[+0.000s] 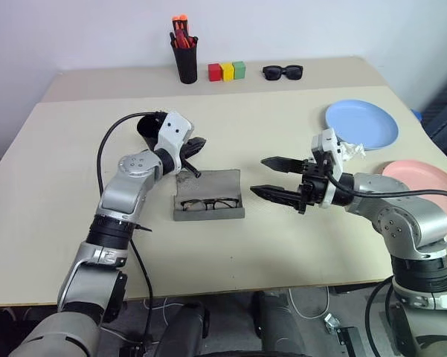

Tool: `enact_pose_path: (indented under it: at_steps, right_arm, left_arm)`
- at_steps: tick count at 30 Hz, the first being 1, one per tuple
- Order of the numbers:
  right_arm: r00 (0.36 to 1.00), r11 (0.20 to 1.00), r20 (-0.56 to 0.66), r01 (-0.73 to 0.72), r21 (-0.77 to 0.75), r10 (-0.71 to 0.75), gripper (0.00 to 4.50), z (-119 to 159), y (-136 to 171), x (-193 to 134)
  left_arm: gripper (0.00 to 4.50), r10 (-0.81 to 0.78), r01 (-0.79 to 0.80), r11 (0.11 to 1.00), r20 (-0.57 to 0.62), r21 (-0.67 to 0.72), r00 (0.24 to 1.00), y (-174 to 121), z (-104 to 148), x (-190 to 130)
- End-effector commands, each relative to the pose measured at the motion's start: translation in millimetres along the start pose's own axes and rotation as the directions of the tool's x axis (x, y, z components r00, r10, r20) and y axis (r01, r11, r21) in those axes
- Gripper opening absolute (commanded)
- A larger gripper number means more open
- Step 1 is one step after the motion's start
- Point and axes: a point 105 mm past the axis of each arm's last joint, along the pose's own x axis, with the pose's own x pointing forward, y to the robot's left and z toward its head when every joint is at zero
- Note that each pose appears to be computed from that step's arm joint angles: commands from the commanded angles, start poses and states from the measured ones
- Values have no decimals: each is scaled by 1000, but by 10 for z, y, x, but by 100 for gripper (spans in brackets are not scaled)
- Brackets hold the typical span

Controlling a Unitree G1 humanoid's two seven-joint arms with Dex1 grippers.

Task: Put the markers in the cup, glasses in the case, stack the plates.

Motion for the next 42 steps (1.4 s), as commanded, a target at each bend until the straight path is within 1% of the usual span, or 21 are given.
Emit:
enact_pose_path:
  at_steps: [1,3,5,7,10,15,17,21,27,33,35,38,40,41,42]
  right_arm:
    - [1000,999,29,-11,-49,13,450,79,51,48]
    - [999,998,33,-7,-57,9,450,90,47,66]
    - [999,998,35,-3,-66,5,450,98,42,75]
    - [1000,997,28,1,-72,1,450,88,36,78]
    - [1000,996,15,11,-85,-10,450,48,14,76]
    - [1000,996,11,10,-87,-9,450,14,15,96]
    - [1000,996,9,8,-91,-7,450,8,20,104]
    - [1000,995,5,5,-102,-5,450,6,16,121]
    - [1000,996,22,7,-93,-5,450,17,7,133]
    - [999,995,33,19,-98,-16,450,16,4,132]
    - [999,996,37,19,-92,-15,450,18,8,133]
    - [999,995,34,25,-97,-22,450,15,-1,131]
    - [999,994,41,31,-103,-27,450,28,-8,134]
    - [998,995,47,32,-99,-28,450,37,-9,138]
    - [998,995,50,32,-99,-27,450,42,-6,144]
  left_arm:
    - [3,-62,61,998,-91,-6,994,-99,-97,64]
    - [3,-82,77,996,-130,-45,988,-129,-148,66]
    - [3,-131,128,991,-151,-31,980,-203,-172,53]
    - [3,-140,137,990,-148,-31,979,-224,-172,43]
    - [3,-115,111,993,-124,-39,986,-187,-135,17]
    - [3,-60,60,998,-84,-5,995,-92,-58,-23]
    - [3,-31,29,999,-68,-37,997,-40,-40,-43]
    - [3,4,-7,999,-47,-49,999,20,-6,-71]
    - [3,11,-10,999,23,-35,1000,27,208,-74]
    - [3,35,-40,998,90,58,995,60,389,-70]
    - [3,51,-55,998,108,33,993,82,421,-62]
    - [3,-13,10,999,83,45,996,-46,345,-22]
    - [3,-58,58,998,67,14,996,-155,283,26]
    - [3,-94,93,995,49,26,994,-227,247,46]
    - [3,-135,135,990,3,37,991,-321,161,71]
